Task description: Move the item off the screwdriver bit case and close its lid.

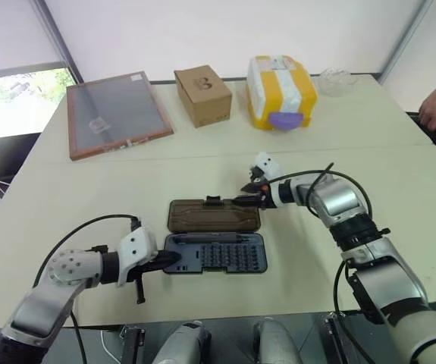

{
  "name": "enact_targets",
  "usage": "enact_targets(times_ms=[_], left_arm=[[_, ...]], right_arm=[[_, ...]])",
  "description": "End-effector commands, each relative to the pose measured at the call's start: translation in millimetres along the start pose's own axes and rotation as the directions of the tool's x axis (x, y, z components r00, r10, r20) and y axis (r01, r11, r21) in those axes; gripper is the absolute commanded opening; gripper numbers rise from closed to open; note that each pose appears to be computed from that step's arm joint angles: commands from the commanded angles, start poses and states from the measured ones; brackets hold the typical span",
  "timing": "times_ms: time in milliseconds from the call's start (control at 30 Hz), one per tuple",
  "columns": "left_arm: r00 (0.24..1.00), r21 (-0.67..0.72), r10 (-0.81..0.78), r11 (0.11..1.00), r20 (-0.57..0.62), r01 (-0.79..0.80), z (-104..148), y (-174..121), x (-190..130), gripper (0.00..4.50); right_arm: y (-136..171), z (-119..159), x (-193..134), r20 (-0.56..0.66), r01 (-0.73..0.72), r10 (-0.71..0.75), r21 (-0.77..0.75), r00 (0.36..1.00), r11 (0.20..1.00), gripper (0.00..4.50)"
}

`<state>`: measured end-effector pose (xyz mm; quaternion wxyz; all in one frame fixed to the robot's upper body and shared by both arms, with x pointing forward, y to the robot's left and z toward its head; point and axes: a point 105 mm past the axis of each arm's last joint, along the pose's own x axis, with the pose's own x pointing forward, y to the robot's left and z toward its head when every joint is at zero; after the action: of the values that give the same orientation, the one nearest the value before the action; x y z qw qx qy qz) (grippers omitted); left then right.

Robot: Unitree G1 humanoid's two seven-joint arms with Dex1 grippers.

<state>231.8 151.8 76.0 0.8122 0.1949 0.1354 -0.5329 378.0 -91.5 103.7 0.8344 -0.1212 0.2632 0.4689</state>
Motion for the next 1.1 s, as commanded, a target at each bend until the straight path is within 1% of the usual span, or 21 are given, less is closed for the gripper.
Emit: enact_targets(times_ms=[33, 67, 133, 167, 300, 367, 433, 467, 533, 600, 733, 900, 967, 1100], left_arm=[[0.996, -0.087, -0.01, 0.996, -0.093, 0.002, -30.0, -8.9, 0.3, 0.0], [0.995, -0.094, -0.017, 0.996, -0.096, 0.008, -32.1, -10.9, -0.3, 0.0], [0.995, -0.113, -0.028, 0.993, -0.1, 0.017, -36.5, -15.0, -1.4, 0.0], [0.994, -0.122, -0.028, 0.992, -0.102, 0.016, -38.3, -15.8, -1.8, 0.0], [0.995, -0.157, -0.021, 0.988, -0.098, 0.005, -42.1, -16.4, -2.6, 0.0], [0.995, -0.173, -0.017, 0.985, -0.094, 0.001, -43.3, -17.0, -2.2, 0.0], [0.996, -0.18, -0.016, 0.984, -0.092, -0.001, -44.0, -17.8, -1.5, 0.0], [0.996, -0.182, -0.016, 0.983, -0.09, -0.001, -43.7, -18.2, -1.1, 0.0], [0.996, -0.188, -0.011, 0.982, -0.086, -0.005, -42.7, -17.9, 0.3, 0.0], [0.997, -0.189, -0.008, 0.982, -0.082, -0.008, -41.0, -16.9, 1.2, 0.0], [0.997, -0.19, -0.007, 0.982, -0.076, -0.007, -37.0, -14.4, 3.4, 0.0], [0.999, -0.207, -0.008, 0.978, -0.046, -0.002, -28.1, -10.7, 9.0, 0.0], [1.0, -0.259, 0.008, 0.966, 0.013, -0.004, -15.2, -6.1, 11.4, 0.0], [0.993, -0.354, 0.021, 0.935, 0.117, 0.022, 9.0, -0.5, 10.2, 0.0]], right_arm=[[8.4, -9.0, 7.9, -0.049, -0.049, 0.047, -0.036, 0.998, 0.998, 0.67], [10.9, -13.0, 9.8, -0.067, -0.066, 0.062, -0.056, 0.996, 0.996, 0.34], [17.0, -20.9, 13.4, -0.096, -0.112, 0.105, -0.075, 0.99, 0.991, 0.07], [19.4, -23.8, 14.6, -0.107, -0.132, 0.123, -0.084, 0.987, 0.988, 0.01], [21.0, -27.0, 18.8, -0.11, -0.143, 0.129, -0.135, 0.986, 0.98, 0.01], [19.8, -23.2, 19.0, -0.094, -0.128, 0.11, -0.207, 0.989, 0.97, 0.01], [17.1, -14.8, 17.4, -0.054, -0.088, 0.075, -0.315, 0.996, 0.945, 0.01], [15.5, -5.5, 14.9, -0.013, -0.052, 0.051, -0.383, 0.999, 0.922, 0.01], [20.9, 25.8, 3.0, 0.123, 0.026, 0.043, -0.51, 0.991, 0.86, 0.01], [27.9, 44.5, -8.7, 0.199, 0.083, 0.042, -0.579, 0.979, 0.811, 0.01], [37.5, 58.4, -23.8, 0.264, 0.158, 0.023, -0.644, 0.964, 0.749, 0.01], [51.9, 63.3, -34.9, 0.301, 0.214, 0.02, -0.722, 0.953, 0.658, 0.01], [54.9, 61.4, -34.9, 0.301, 0.222, 0.021, -0.747, 0.953, 0.626, 0.01], [55.8, 57.7, -33.8, 0.299, 0.223, 0.022, -0.757, 0.954, 0.615, 0.01]])
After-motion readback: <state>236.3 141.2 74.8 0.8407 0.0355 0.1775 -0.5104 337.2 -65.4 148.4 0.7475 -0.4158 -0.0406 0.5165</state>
